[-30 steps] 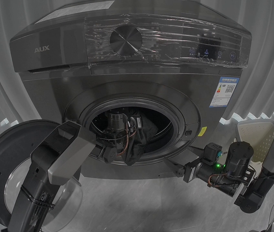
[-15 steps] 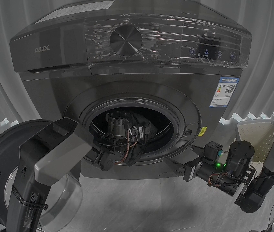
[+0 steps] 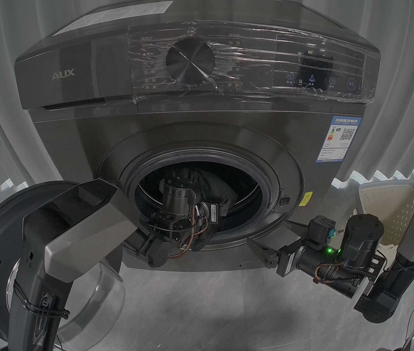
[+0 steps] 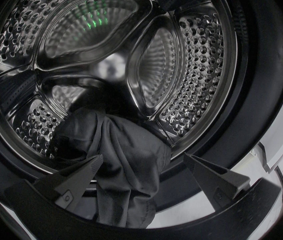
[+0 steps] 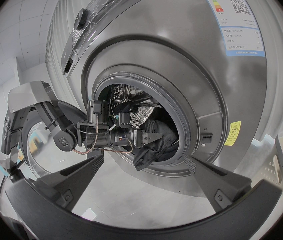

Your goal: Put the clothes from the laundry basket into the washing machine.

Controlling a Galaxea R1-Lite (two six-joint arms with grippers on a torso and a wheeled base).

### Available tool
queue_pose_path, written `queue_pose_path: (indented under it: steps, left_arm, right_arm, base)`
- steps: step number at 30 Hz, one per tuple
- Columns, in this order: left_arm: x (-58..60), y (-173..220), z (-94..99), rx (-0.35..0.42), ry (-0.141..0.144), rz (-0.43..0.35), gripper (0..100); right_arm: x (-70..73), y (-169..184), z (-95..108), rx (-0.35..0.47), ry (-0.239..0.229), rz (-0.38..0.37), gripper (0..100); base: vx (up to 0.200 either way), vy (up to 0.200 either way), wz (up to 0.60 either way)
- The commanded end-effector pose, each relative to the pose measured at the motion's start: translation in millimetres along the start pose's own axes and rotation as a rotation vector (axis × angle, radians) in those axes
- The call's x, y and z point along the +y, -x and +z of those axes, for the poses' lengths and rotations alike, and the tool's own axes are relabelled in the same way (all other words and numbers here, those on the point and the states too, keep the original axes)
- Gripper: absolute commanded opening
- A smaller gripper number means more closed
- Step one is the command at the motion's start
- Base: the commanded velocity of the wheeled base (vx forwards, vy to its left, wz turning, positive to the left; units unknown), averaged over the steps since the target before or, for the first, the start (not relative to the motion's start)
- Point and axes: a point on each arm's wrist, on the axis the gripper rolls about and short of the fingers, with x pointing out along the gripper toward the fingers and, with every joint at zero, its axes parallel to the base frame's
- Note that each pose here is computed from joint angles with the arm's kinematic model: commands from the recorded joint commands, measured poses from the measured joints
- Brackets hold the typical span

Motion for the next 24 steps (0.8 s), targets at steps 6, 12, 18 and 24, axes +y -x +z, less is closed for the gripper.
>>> queue_pose_path:
  steps: [6,12,18,24]
  left_arm:
    - [6.7,-15,-41.4,0.084,-0.008,0.000,100]
    - [14.5,-27,-69.9,0.127,-0.018,0.019,100]
    - [14.4,-31,-67.6,0.117,-0.016,0.018,0]
    - [14.2,-38,-51.2,0.056,-0.001,0.028,0]
  right_arm:
    - [-0.3,-1,-1,0.004,0.000,-0.001,100]
    - [0.2,-1,-1,0.001,0.000,0.001,100]
    - [0.2,-1,-1,0.001,0.000,0.001,100]
    - [0.8,-2,0,-0.003,0.000,0.003,100]
  base:
    - [0.000,0.000,0.00]
    - [0.000,0.000,0.00]
    - [0.000,0.000,0.00]
    - [0.000,0.000,0.00]
